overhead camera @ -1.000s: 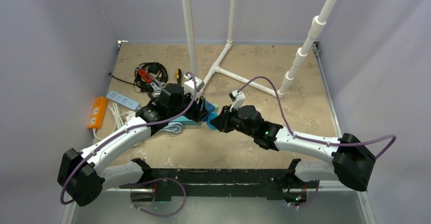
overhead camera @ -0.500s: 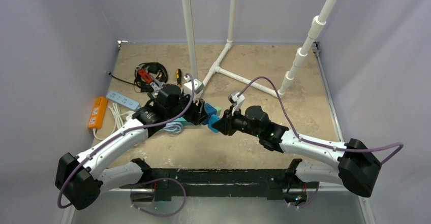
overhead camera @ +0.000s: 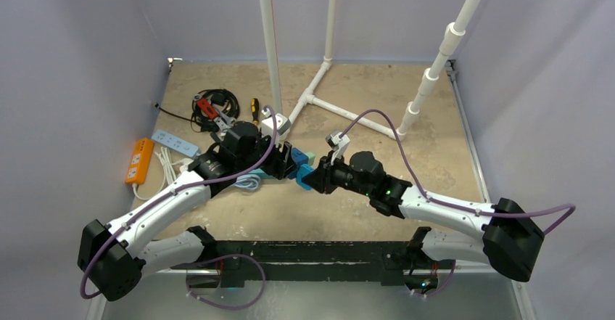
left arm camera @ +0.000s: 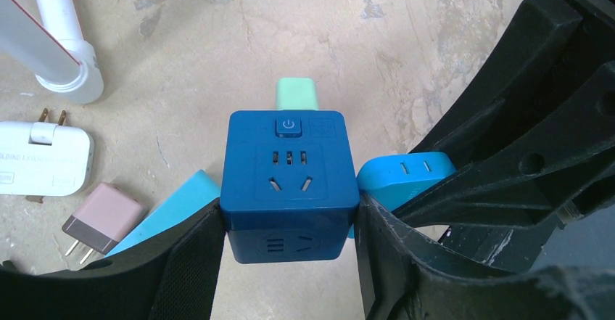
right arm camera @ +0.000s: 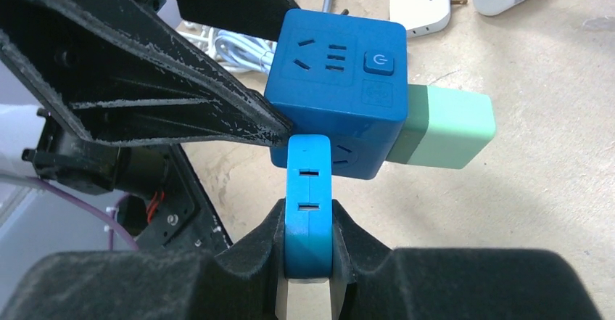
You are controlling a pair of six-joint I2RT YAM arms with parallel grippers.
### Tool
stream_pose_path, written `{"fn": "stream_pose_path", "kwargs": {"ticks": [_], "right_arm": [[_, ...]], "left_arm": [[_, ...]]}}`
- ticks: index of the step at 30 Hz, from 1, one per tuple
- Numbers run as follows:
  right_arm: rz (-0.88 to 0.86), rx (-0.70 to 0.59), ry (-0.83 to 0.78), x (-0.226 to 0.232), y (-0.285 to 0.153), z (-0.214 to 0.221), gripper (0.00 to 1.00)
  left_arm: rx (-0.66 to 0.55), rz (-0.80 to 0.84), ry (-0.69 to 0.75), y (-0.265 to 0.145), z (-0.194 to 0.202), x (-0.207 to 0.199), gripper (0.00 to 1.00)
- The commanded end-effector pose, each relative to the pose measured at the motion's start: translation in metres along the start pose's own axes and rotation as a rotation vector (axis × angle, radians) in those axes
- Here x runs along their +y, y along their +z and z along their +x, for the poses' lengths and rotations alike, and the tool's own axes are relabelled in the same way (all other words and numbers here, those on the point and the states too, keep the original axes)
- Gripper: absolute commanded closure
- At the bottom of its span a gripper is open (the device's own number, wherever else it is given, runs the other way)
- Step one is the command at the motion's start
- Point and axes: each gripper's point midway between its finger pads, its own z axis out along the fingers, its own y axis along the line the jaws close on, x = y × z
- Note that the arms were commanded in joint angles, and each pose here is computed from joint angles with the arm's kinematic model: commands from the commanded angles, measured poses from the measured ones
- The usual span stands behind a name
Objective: Pull the plug off the socket
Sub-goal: Remove the plug from the socket.
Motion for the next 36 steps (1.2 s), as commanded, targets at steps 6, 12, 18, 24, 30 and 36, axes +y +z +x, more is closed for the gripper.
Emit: {"fn": "stream_pose_path", "kwargs": {"ticks": [6,12,18,24,30,36], "right_arm": [[0.112,-0.109,0.187,0.001,0.007,-0.031,1.0],[0.158,-0.119,0.197,0.0,0.01,-0.034,1.0],[0.074,-0.118,0.077,0.013,0.004,-0.037,1.0],[-0.112,-0.101,-0.07,0.043,-0.01,-0.035,1.0],[-0.215,-0.077,-0.134,0.059,-0.02,-0.029,1.0],[-0.289,-0.069,-0.155,0.071,-0.026,-0.025,1.0]], "left_arm": [[-0.05,-0.166,-0.008,0.001,-0.013,0.031,1.0],[-0.053,-0.185,-0.007,0.0,-0.013,0.034,1.0],[-0.051,-0.223,-0.007,-0.001,-0.013,0.041,1.0],[-0.051,-0.249,-0.005,-0.002,-0.013,0.046,1.0],[-0.059,-0.267,-0.005,-0.004,-0.015,0.049,1.0],[-0.056,-0.277,-0.006,-0.004,-0.014,0.051,1.0]]}}
